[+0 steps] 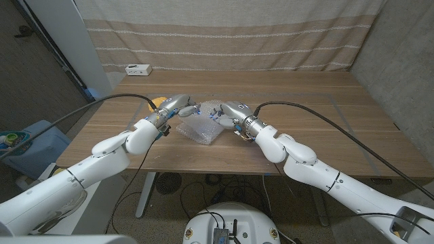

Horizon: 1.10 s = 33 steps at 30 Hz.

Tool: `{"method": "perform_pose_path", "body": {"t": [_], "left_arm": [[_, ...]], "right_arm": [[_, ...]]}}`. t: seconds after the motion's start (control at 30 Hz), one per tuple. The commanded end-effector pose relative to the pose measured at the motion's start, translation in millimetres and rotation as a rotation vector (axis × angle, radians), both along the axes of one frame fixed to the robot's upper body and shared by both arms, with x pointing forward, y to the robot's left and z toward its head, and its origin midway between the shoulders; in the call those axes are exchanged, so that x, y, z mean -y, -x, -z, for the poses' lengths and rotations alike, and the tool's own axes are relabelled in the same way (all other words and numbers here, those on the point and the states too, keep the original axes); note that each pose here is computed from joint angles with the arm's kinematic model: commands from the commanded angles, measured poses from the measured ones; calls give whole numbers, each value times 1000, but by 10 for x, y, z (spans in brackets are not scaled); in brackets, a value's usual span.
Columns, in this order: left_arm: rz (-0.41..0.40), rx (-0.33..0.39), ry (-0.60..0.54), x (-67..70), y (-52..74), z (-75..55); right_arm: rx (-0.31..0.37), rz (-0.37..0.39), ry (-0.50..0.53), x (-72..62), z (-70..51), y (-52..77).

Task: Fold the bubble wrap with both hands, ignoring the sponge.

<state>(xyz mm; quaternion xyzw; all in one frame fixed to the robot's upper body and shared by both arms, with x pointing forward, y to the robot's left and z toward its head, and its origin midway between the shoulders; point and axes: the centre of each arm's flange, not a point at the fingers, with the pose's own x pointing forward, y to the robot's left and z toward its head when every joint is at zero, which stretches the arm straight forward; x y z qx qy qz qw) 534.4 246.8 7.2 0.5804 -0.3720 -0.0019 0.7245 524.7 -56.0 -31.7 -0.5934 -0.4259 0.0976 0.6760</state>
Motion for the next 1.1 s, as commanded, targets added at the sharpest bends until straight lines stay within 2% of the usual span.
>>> {"method": "perform_pose_path", "body": {"t": [0.03,0.13,0.27,0.43,0.53,0.7,0.83,1.1], "left_arm": [[-174,15,-140,-169,29,51],[-203,8,-149,-214,-19,62],[-197,-32,-159,-238,-134,104],[-91,-165,-106,-275,-319,165],[-101,-172,-132,-234,-344,185],[-69,-221,-145,-169,-396,233],[-53,-263,-163,-124,-424,247],[-65,-259,-187,-71,-411,225]], "right_arm": [[-61,-13,1,-143,187,72],[-87,-9,1,-153,228,58],[-114,-1,10,-162,288,28],[-152,0,6,-164,356,-23],[-174,-2,11,-177,404,-52],[-222,-12,10,-208,539,-111],[-236,-7,21,-222,590,-145],[-306,-2,48,-230,760,-268]]}}
